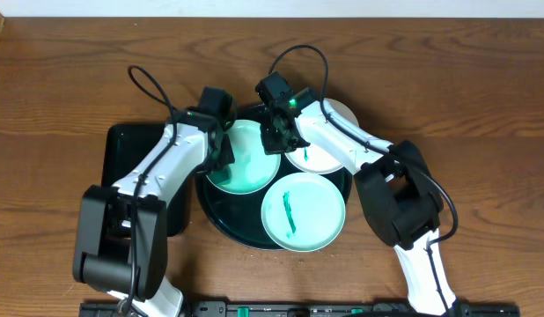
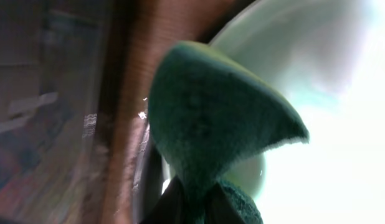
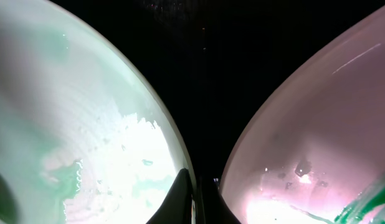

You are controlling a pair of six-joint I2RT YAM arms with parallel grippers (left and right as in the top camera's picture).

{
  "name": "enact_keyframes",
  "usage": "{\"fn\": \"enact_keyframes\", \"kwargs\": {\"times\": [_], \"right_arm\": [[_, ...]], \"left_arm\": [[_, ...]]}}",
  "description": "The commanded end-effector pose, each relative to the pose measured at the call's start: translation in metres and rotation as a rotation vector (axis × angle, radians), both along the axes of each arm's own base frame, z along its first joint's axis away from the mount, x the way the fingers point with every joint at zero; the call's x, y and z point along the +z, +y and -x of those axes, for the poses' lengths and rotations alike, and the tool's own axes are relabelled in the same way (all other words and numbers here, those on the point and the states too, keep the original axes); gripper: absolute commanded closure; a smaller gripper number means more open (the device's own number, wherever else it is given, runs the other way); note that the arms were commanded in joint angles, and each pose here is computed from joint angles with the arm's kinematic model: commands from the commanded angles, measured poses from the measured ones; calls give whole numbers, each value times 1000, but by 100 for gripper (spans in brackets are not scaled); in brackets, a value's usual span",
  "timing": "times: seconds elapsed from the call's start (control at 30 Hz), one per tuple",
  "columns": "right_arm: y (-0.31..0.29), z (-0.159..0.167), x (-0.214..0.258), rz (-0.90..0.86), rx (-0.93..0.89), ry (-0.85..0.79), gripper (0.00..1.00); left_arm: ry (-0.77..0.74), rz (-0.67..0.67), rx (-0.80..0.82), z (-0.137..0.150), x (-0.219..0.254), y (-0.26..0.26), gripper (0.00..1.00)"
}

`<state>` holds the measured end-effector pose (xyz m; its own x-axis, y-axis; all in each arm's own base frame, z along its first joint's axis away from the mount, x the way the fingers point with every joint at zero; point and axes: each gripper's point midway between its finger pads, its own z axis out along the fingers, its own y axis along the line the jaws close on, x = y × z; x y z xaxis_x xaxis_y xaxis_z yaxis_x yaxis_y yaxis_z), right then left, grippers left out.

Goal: Clean dirty plates on tray and stack at the side

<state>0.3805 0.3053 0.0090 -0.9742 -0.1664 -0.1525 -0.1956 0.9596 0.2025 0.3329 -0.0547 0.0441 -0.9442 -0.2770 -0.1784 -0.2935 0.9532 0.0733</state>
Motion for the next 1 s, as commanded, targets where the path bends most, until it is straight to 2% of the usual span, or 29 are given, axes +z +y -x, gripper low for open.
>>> {"fn": "enact_keyframes", "kwargs": {"times": [0.0,0.13,0.2,0.43,0.47,0.5,0.53,0.63,0.77,0.97], "right_arm": [[6,15,-9,0,8,44,99],[11,25,-8,-35,29,92,99],[10,35,-9,-31,35,134,92],[8,45,-18,-14,20,155,84],[8,45,-18,-13,17,156,87],[8,45,-18,-13,17,153,95],[9,44,-18,-15,17,150,99],[11,40,-14,-27,19,133,99],[6,28,10,-3,39,39,99],[-24,0,90,165,59,-280,99]], "left_arm": [[-110,-64,48,-17,48,18,93],[-162,-58,58,-13,89,24,93],[-191,-55,96,-7,105,38,93],[-158,-82,210,0,105,93,93],[-154,-84,222,1,104,98,93],[-149,-85,236,1,103,103,93],[-145,-85,246,2,102,107,93],[-137,-87,264,5,102,115,93],[-115,-91,261,10,100,117,93],[-89,-80,258,16,99,114,93]]}}
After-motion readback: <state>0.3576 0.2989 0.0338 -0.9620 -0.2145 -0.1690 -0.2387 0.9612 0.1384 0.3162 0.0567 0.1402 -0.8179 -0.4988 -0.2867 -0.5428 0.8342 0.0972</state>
